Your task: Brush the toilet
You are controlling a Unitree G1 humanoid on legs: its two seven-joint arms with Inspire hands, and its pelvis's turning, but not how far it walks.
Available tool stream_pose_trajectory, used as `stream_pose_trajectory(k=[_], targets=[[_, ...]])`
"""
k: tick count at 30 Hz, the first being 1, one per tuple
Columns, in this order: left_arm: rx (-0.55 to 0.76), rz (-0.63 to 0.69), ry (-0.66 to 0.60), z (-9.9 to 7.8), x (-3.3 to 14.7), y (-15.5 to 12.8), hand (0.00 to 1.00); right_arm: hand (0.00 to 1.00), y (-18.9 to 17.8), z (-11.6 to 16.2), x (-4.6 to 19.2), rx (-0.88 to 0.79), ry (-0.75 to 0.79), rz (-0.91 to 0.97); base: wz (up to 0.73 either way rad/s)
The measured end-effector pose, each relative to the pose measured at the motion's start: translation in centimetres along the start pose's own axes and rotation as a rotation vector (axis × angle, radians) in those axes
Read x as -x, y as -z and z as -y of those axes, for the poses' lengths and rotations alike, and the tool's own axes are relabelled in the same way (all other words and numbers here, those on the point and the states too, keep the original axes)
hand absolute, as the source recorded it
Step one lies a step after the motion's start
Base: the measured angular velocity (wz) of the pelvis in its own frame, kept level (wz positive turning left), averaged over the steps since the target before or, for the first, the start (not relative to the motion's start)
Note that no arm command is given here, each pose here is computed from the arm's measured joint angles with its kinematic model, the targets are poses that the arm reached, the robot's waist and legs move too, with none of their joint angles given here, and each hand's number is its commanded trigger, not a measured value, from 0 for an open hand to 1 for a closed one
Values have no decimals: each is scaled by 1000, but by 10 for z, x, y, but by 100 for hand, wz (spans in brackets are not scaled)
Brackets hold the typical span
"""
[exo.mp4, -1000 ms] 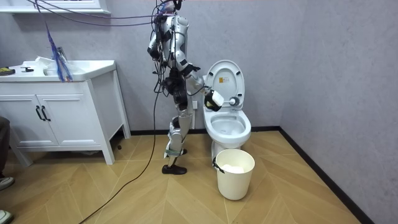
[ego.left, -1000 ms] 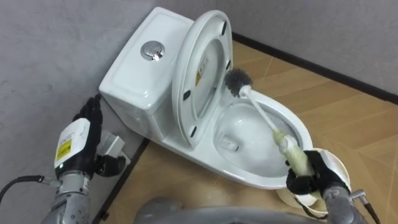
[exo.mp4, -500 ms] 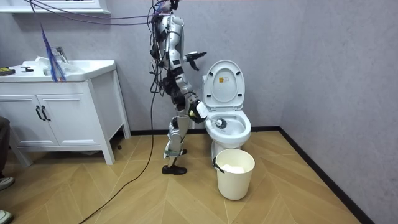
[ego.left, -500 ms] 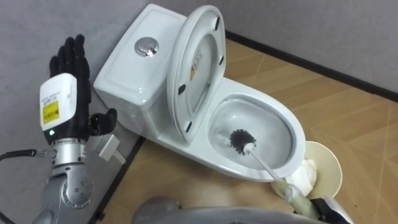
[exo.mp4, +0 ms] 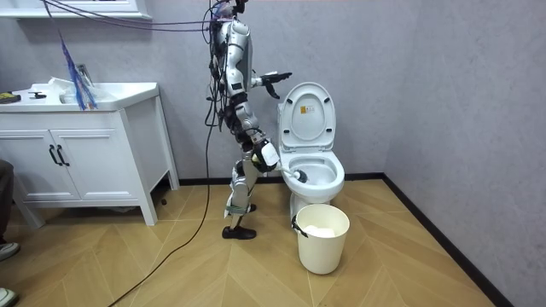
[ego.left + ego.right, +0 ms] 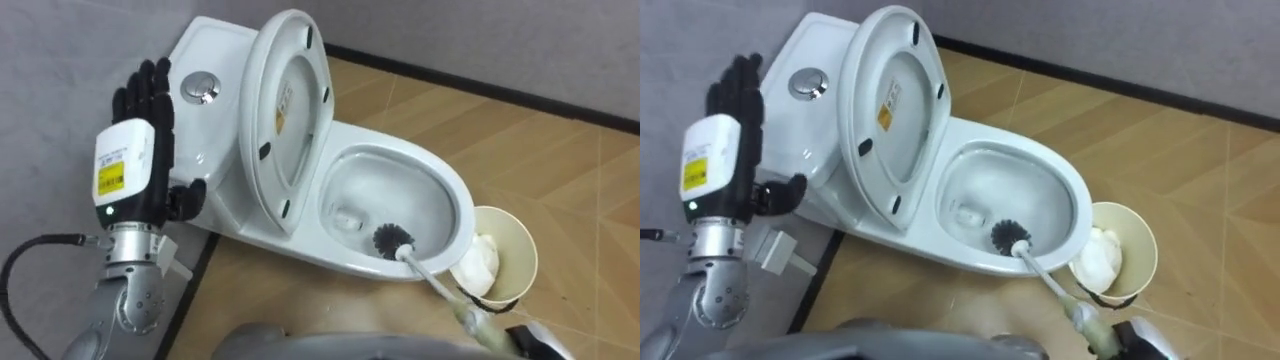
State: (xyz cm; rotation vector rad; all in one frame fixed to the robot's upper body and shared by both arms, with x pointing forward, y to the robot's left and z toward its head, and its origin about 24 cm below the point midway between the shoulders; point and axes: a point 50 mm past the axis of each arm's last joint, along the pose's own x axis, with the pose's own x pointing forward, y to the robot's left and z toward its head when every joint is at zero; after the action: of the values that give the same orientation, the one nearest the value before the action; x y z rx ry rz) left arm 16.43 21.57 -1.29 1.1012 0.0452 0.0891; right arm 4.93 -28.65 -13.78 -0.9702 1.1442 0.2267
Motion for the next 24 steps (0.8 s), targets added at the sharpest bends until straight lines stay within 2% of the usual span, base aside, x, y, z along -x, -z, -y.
stream_pose_trajectory(k=[2, 12, 16, 21, 24], targets=[[-15, -28, 67, 10, -3, 6, 0, 100, -12, 20, -7, 88, 45, 38, -14], [-58, 12, 157, 20, -27, 11, 0, 100, -60, 107, -20, 377, 326, 167, 5], [-79, 125, 138, 11, -48, 1, 0, 100, -90, 141, -20, 498, 449, 229, 8], [-92, 216, 133, 11, -67, -16, 0, 100, -126, 170, -16, 610, 595, 310, 2], [-95, 272, 125, 11, -77, -27, 0, 100, -134, 188, -14, 683, 659, 301, 7]])
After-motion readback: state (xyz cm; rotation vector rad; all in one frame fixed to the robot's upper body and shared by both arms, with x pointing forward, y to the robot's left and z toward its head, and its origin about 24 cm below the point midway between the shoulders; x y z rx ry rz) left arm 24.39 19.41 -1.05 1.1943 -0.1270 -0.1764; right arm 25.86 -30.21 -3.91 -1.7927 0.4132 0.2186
